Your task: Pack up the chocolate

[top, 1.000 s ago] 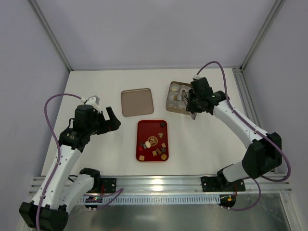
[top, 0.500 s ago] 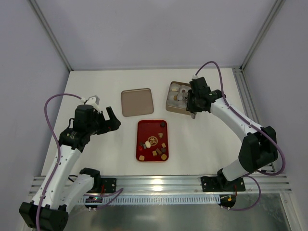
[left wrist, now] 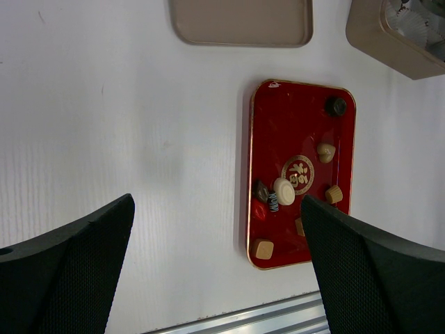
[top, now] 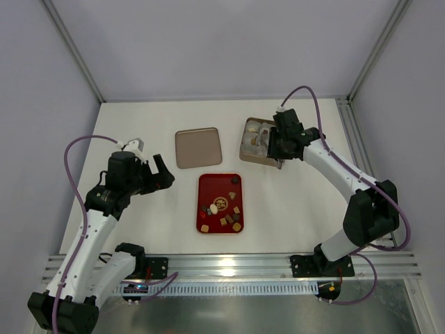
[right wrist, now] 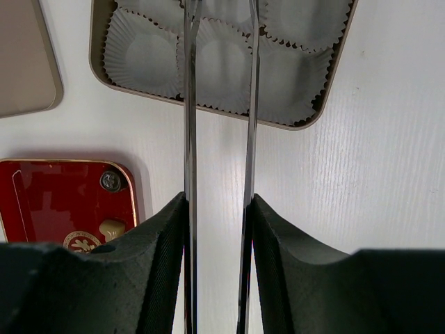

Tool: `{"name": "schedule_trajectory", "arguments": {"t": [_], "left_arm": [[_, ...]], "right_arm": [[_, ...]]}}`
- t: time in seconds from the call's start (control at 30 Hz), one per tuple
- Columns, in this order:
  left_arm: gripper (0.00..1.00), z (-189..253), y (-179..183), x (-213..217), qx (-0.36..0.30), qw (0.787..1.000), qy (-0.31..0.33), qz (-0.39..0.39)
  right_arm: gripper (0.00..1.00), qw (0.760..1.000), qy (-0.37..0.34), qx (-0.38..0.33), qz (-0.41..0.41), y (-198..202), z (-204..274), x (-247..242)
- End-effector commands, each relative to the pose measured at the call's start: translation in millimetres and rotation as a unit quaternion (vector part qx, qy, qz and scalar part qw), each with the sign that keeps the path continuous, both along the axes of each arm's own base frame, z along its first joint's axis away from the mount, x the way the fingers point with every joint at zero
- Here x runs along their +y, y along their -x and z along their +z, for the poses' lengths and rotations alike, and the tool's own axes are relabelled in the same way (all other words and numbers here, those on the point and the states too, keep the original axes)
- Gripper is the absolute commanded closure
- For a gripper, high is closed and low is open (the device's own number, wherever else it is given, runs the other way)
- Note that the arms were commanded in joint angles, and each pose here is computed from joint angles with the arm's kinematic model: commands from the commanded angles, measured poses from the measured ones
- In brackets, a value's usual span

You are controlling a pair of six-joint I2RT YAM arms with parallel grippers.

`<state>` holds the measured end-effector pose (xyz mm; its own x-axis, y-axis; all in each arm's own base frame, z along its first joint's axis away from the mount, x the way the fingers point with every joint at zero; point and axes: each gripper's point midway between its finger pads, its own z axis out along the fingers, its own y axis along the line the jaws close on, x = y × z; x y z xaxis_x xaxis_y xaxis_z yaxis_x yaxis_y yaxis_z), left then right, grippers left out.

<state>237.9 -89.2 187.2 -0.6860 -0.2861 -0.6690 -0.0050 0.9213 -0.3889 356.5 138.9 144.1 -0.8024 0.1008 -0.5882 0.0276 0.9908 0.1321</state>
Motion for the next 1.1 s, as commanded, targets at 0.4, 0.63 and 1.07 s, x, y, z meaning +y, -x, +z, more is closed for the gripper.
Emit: {"name": "schedule_trajectory", "arguments": {"t": [0.4, 0.63, 1.07], "left_arm": [[0.00, 3.3, -3.1, 0.0, -0.009, 1.000, 0.001, 0.003], [0.00, 3.3, -3.0, 1.9, -0.009, 1.000, -0.002, 0.008], [0.00, 1.4, -3.0, 1.0, -0.004, 1.000, -0.001, 0.006]], "right_arm": [[0.58, 0.994, -0.051, -0.070, 0.064, 41.3, 69.5, 26.9], [0.58, 0.986, -0.057, -0.034, 0.154, 117.8, 48.0, 70.9], [0.58, 0.964, -0.042, 0.032, 0.262, 214.9, 24.1, 103.3]]}}
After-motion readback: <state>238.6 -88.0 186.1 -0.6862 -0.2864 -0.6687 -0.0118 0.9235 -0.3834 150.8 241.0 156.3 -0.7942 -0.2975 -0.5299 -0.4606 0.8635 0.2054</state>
